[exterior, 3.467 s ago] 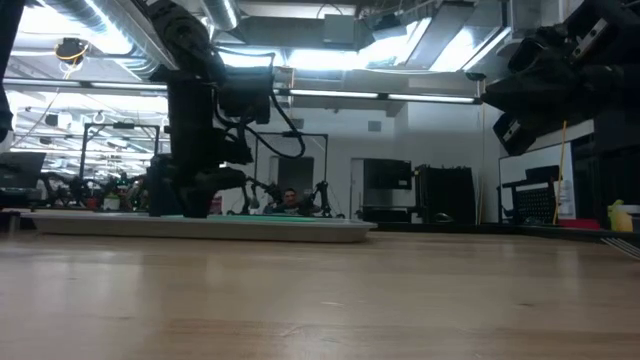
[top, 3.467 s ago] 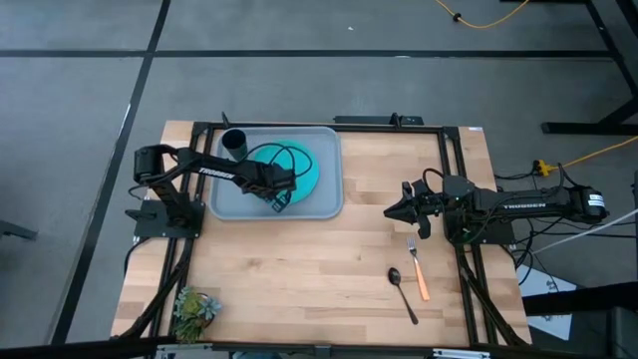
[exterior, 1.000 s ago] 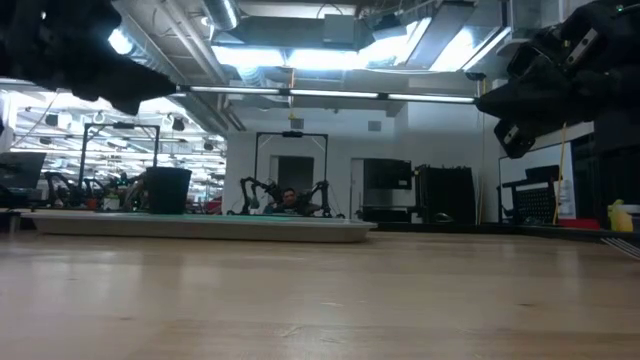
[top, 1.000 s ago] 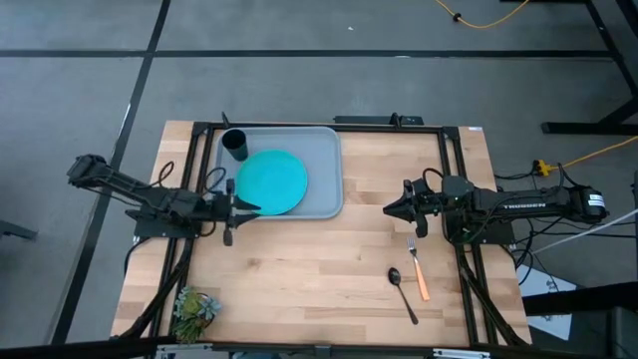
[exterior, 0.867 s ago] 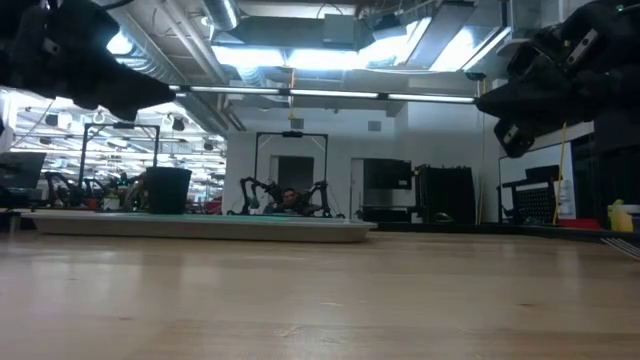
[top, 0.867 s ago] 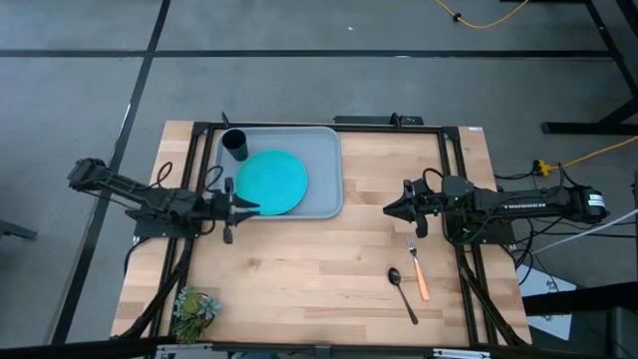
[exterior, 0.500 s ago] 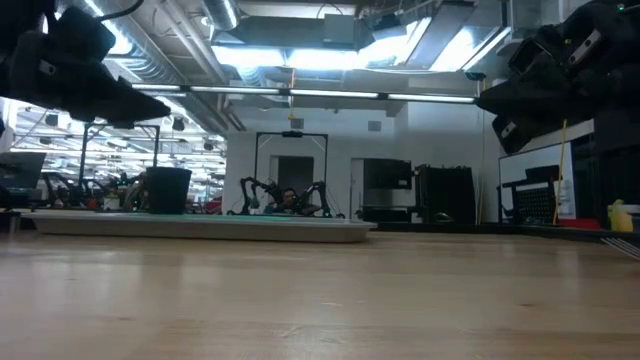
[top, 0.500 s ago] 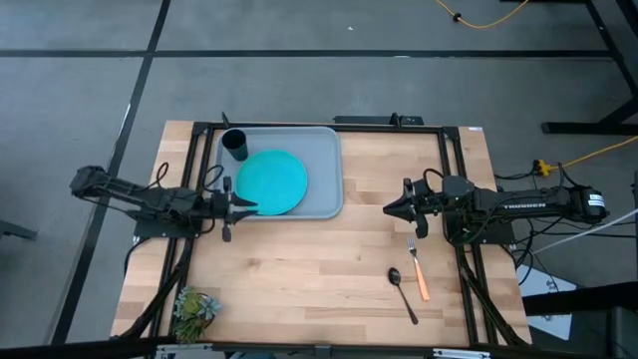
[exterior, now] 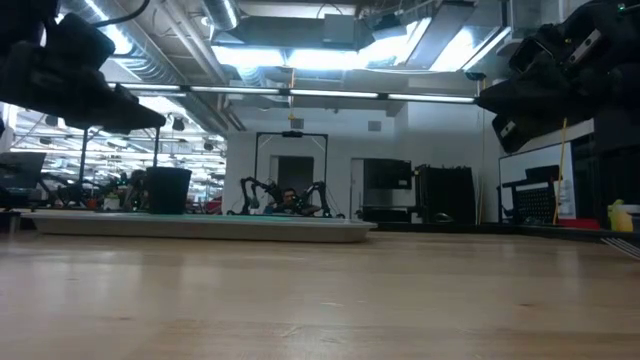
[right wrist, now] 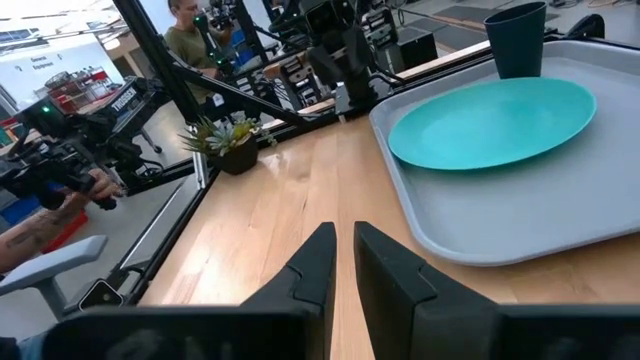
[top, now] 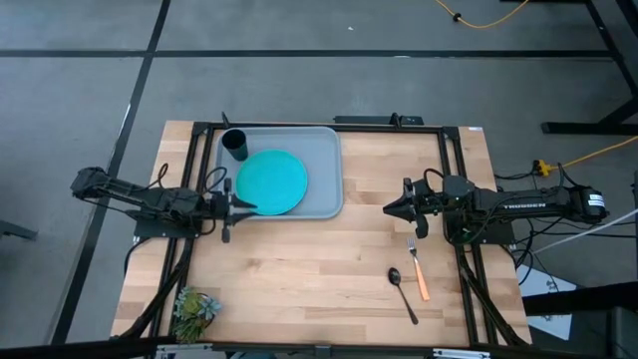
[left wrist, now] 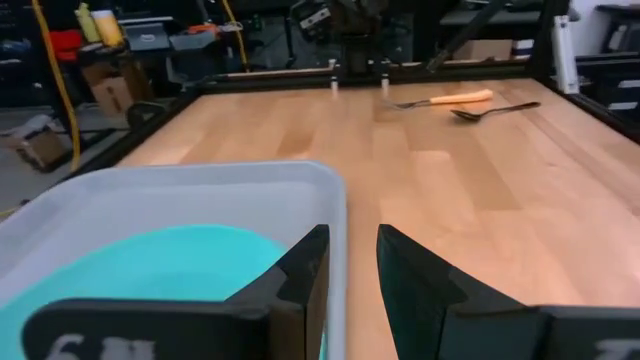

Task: Pick and place plate/cup/fork/spoon on tray
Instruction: Put the yellow fork on the serving tray right beside the light blue plate

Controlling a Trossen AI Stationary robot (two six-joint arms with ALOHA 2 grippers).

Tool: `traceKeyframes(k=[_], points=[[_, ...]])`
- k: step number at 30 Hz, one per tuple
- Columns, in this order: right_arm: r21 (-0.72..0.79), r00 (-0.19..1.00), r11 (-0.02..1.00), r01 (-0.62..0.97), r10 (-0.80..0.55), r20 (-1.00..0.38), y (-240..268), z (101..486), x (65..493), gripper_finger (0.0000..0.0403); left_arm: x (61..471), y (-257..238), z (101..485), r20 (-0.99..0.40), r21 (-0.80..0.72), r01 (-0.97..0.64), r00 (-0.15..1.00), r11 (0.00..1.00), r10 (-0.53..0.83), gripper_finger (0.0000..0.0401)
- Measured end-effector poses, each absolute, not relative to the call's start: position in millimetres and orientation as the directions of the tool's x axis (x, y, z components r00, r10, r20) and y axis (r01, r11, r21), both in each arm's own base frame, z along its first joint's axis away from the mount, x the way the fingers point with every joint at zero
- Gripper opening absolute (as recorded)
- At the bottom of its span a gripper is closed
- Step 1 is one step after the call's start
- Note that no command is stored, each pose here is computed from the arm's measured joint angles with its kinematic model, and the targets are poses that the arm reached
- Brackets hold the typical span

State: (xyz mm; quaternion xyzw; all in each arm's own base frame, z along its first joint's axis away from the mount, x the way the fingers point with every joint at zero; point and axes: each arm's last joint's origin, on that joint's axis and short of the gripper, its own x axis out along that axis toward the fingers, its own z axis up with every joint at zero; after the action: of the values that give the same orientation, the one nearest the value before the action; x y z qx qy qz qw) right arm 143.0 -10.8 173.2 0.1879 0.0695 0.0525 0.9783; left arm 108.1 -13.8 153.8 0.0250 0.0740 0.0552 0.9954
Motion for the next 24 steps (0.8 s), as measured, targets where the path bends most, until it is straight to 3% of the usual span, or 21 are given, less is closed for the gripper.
traceKeyframes(k=[24], points=[[0.354, 0.985, 0.932, -0.080, 0.129, -0.117, -10.8, 173.2, 143.0, 0.0046, 108.2, -13.6, 153.6, -0.146, 0.085, -0.109, 0.982, 0.990, 0.121, 0.0080]])
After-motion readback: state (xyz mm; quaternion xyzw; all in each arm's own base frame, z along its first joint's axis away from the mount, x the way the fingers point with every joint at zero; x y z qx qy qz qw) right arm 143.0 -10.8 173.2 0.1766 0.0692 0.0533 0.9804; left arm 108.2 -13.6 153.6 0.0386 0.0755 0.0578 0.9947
